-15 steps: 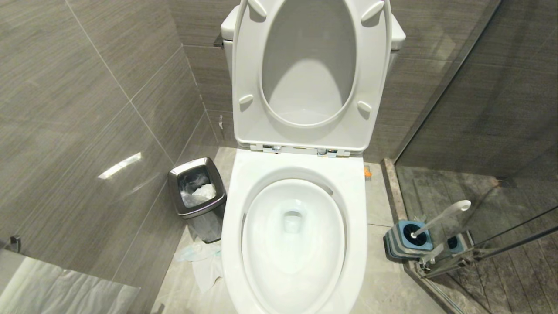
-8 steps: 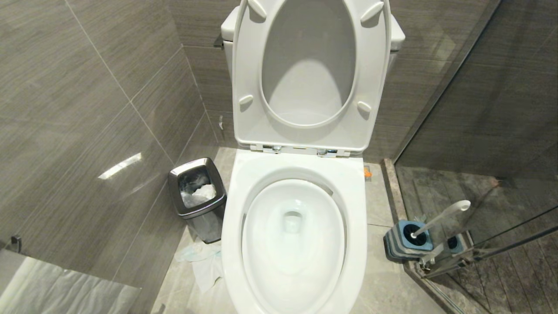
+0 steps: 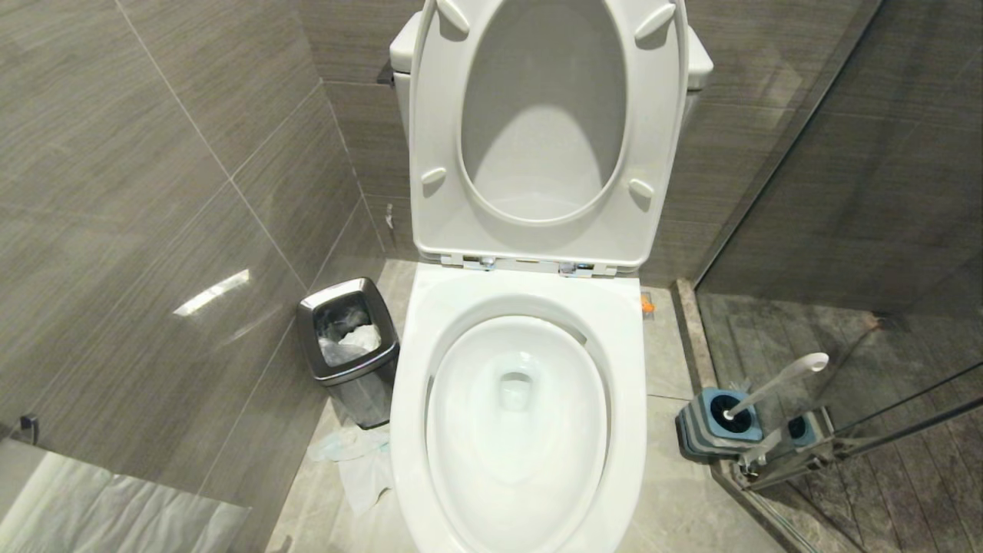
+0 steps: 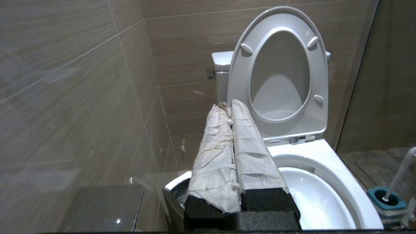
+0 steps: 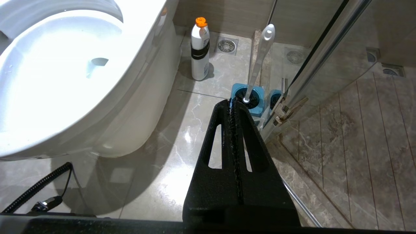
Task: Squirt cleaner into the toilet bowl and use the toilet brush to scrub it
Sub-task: Pour in the cleaning agent
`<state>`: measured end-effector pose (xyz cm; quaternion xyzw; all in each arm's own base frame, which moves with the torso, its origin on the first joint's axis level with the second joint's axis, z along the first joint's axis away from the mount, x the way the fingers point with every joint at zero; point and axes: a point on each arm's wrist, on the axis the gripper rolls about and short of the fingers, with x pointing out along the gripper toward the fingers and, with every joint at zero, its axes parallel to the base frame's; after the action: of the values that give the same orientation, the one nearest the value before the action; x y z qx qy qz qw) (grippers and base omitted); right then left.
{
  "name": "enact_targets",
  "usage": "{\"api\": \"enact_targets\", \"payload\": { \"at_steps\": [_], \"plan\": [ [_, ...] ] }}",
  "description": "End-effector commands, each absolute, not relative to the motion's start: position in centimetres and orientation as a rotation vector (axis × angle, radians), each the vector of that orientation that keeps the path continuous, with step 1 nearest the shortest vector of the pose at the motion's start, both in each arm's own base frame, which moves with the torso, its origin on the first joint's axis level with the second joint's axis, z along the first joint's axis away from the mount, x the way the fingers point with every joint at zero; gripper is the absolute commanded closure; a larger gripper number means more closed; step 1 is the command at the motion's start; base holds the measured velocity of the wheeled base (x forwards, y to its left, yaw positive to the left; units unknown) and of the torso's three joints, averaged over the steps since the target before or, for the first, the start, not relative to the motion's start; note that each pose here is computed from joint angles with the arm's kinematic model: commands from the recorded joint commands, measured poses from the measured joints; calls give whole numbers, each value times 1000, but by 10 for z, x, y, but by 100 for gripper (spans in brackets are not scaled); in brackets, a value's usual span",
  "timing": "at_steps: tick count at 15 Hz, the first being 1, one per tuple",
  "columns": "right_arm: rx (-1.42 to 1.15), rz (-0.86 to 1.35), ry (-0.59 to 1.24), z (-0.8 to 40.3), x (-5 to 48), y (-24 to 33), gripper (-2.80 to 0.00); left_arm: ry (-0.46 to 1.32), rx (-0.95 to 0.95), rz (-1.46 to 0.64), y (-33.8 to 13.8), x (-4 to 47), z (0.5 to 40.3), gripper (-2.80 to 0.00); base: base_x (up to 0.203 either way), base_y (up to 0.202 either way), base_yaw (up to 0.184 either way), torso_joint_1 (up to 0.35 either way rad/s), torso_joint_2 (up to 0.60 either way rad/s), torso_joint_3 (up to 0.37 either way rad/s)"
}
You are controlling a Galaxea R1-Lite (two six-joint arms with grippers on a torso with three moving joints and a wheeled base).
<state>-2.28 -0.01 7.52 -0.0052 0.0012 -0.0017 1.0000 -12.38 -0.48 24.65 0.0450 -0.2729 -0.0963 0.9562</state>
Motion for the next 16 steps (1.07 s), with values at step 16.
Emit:
{"api": "enact_targets", "payload": {
  "at_steps": [16],
  "plan": [
    [-11, -3, 5, 75, -23, 0, 0, -112, 112, -72, -2, -23, 86, 0, 0, 0, 0, 0, 0, 0]
  ]
}}
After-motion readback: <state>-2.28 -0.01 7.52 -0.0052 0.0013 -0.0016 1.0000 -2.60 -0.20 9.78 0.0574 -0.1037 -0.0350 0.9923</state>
